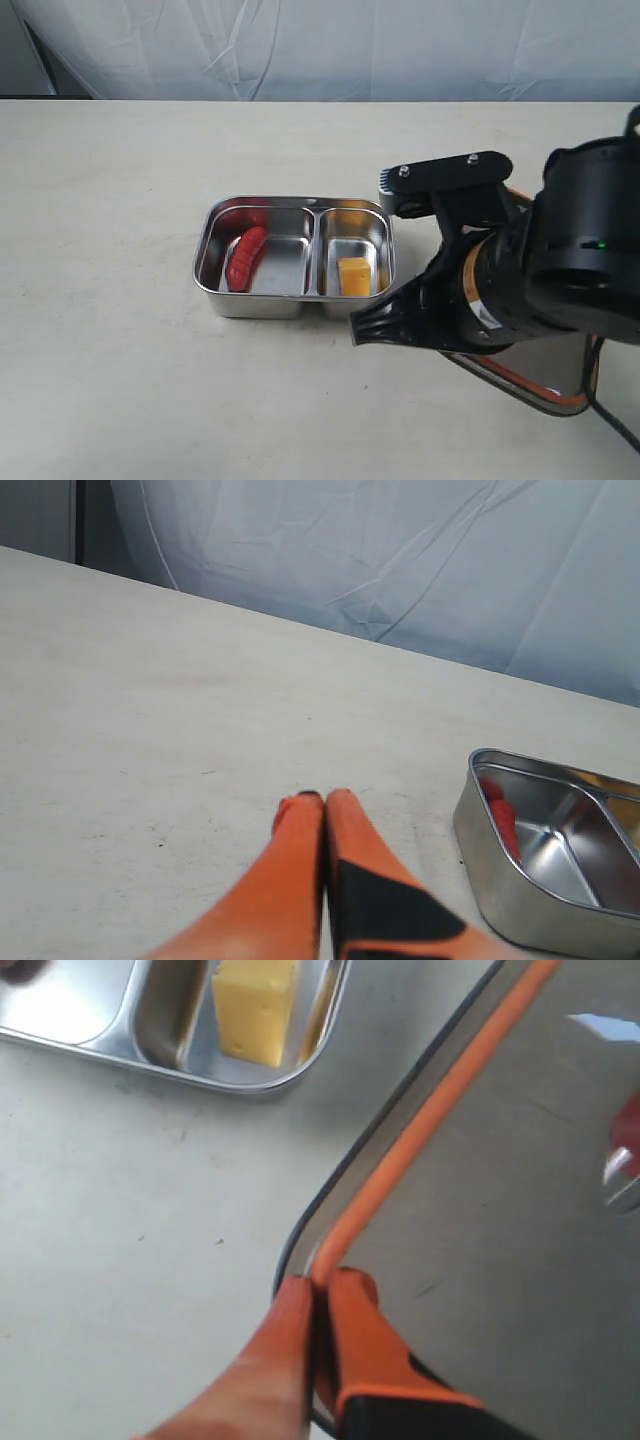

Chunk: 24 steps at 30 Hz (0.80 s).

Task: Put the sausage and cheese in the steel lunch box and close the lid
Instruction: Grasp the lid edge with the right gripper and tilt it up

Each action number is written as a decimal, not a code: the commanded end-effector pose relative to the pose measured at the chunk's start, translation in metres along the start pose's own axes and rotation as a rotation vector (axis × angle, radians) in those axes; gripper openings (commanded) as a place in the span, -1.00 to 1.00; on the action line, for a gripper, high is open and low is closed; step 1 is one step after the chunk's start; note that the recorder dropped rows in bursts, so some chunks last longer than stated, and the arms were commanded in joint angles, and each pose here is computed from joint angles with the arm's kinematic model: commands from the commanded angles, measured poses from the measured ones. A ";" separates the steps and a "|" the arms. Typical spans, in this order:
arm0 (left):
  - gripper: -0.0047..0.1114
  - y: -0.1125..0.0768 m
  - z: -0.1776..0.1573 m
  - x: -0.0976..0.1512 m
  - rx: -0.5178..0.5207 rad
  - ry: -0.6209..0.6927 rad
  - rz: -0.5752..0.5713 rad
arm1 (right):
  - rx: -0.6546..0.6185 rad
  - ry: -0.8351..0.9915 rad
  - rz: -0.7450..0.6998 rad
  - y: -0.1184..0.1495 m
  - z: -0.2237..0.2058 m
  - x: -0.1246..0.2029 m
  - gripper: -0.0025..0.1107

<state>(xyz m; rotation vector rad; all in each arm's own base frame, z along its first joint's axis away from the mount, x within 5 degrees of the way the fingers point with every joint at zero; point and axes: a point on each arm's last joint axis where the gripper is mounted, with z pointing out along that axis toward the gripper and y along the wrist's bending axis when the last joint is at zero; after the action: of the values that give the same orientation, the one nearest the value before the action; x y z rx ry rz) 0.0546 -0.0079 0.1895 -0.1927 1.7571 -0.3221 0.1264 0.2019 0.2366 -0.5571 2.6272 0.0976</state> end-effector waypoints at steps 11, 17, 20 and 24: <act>-0.92 0.000 0.000 0.000 0.011 -0.004 0.006 | -0.065 -0.102 0.052 -0.027 -0.040 0.012 -0.96; -0.92 -0.006 -0.001 -0.008 0.095 -0.082 -0.354 | -0.168 -0.158 0.044 -0.025 -0.057 0.014 -0.96; -0.92 -0.006 -0.002 -0.015 0.109 -0.152 -0.424 | -0.262 -0.207 0.019 -0.016 -0.065 0.016 -0.96; -0.92 -0.007 -0.002 -0.017 0.146 -0.163 -0.635 | -0.431 -0.300 -0.006 0.001 -0.077 0.014 -0.96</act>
<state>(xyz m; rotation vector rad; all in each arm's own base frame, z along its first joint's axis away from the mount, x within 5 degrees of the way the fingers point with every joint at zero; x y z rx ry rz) 0.0560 -0.0091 0.2063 -0.5486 1.5231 -0.7322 0.0884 0.1768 0.2915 -0.5841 2.4129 0.5559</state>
